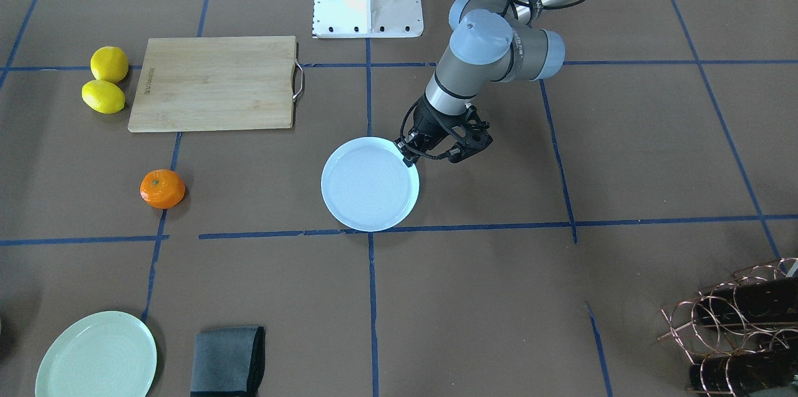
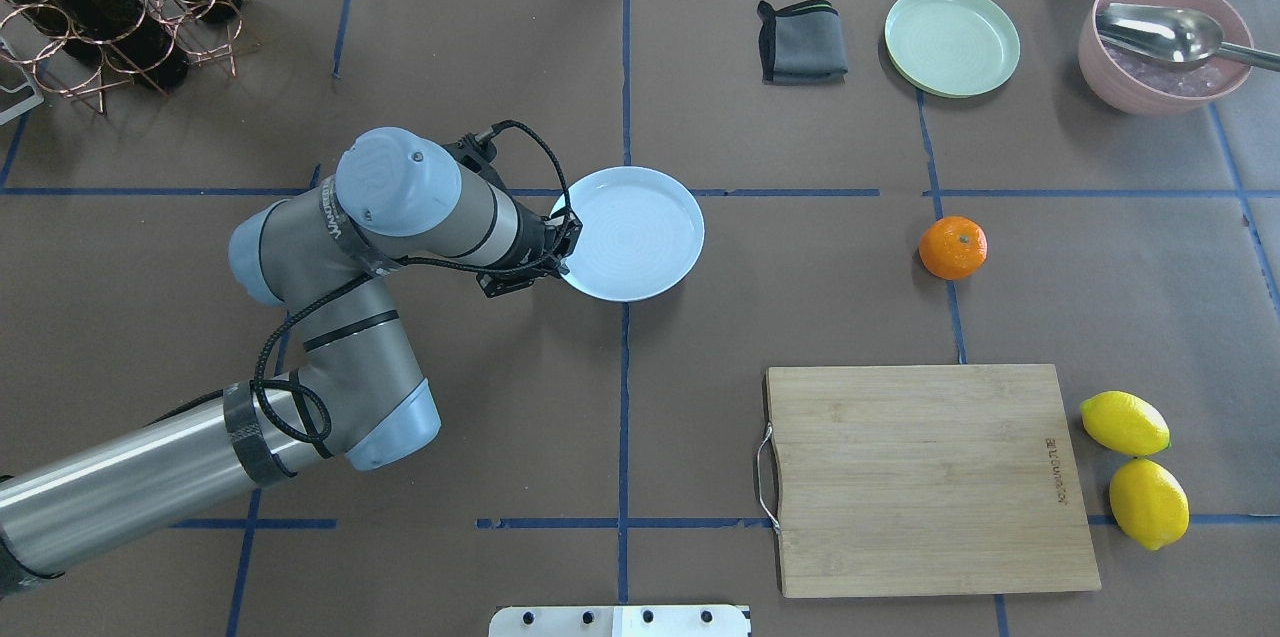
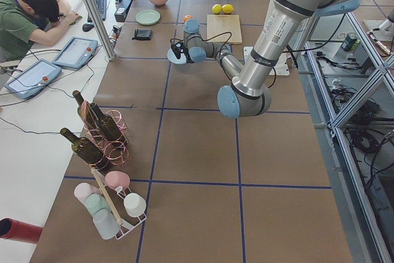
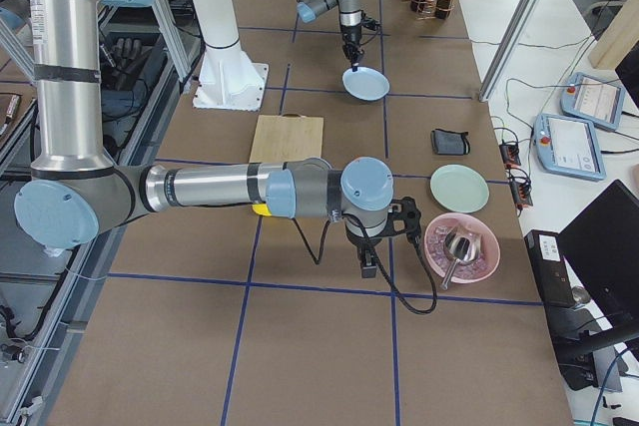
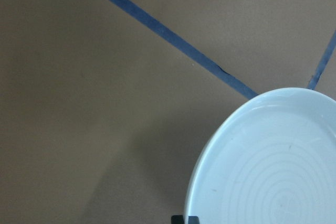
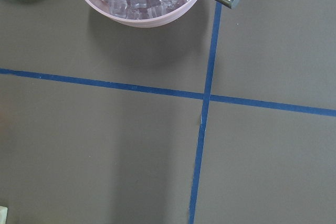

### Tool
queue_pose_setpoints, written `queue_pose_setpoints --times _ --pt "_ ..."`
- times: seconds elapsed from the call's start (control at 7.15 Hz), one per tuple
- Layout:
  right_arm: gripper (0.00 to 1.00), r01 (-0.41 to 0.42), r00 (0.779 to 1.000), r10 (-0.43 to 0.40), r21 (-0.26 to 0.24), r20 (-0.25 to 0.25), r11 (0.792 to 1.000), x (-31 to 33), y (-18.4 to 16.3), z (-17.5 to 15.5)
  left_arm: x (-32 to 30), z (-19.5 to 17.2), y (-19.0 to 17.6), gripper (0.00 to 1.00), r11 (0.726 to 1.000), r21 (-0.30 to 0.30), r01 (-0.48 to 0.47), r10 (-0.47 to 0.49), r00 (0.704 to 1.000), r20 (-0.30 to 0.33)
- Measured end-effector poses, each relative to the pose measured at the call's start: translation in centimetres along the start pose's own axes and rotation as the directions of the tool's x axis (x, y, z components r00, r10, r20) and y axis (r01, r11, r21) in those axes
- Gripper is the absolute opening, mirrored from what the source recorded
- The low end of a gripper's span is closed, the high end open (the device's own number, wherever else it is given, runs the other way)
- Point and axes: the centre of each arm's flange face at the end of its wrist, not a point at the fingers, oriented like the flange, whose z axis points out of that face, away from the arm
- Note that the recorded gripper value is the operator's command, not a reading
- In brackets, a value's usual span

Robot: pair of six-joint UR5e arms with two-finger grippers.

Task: Pick orange to plate
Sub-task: 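Slide the light blue plate with the left gripper toward the table center, then release the plate and withdraw the left gripper while the right gripper reaches the orange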

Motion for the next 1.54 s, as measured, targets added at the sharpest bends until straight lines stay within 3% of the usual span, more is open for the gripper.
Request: queue_pose_setpoints --times 0.14,0.28,0.56,0.98,1.26,1.54 --pt "1.00 0.001 1.000 -0.001 0.001 0.000 1.000 0.0 -0.1 0.0 -0.3 0.6 0.2 0.68 1.000 0.003 -0.005 0.005 1.000 -0.001" --pt "1.00 0.002 1.000 -0.002 0.002 0.000 1.000 -0.1 -0.1 -0.1 -0.6 0.8 0.2 1.00 1.000 0.005 -0.016 0.016 1.000 0.001" --pt "1.00 -0.006 1.000 0.006 0.005 0.001 1.000 -0.4 -0.4 -0.2 -1.2 0.6 -0.2 1.00 0.999 0.010 -0.051 0.051 0.999 0.003" --pt "1.00 -0.038 0.999 0.038 0.009 0.006 0.999 -5.7 -3.8 -0.1 -0.4 -3.3 -3.4 1.00 0.995 -0.005 -0.104 0.104 0.995 -0.001" --pt "1.00 -0.062 0.998 0.062 0.023 0.010 0.998 -11.9 -6.6 1.3 0.1 -7.3 -4.8 1.00 0.981 -0.020 -0.191 0.192 0.978 0.083" --pt "1.00 -0.082 0.997 0.082 0.043 0.001 0.996 -18.5 -7.5 5.7 -0.2 -11.5 -5.8 1.00 0.962 -0.013 -0.273 0.272 0.949 0.158"
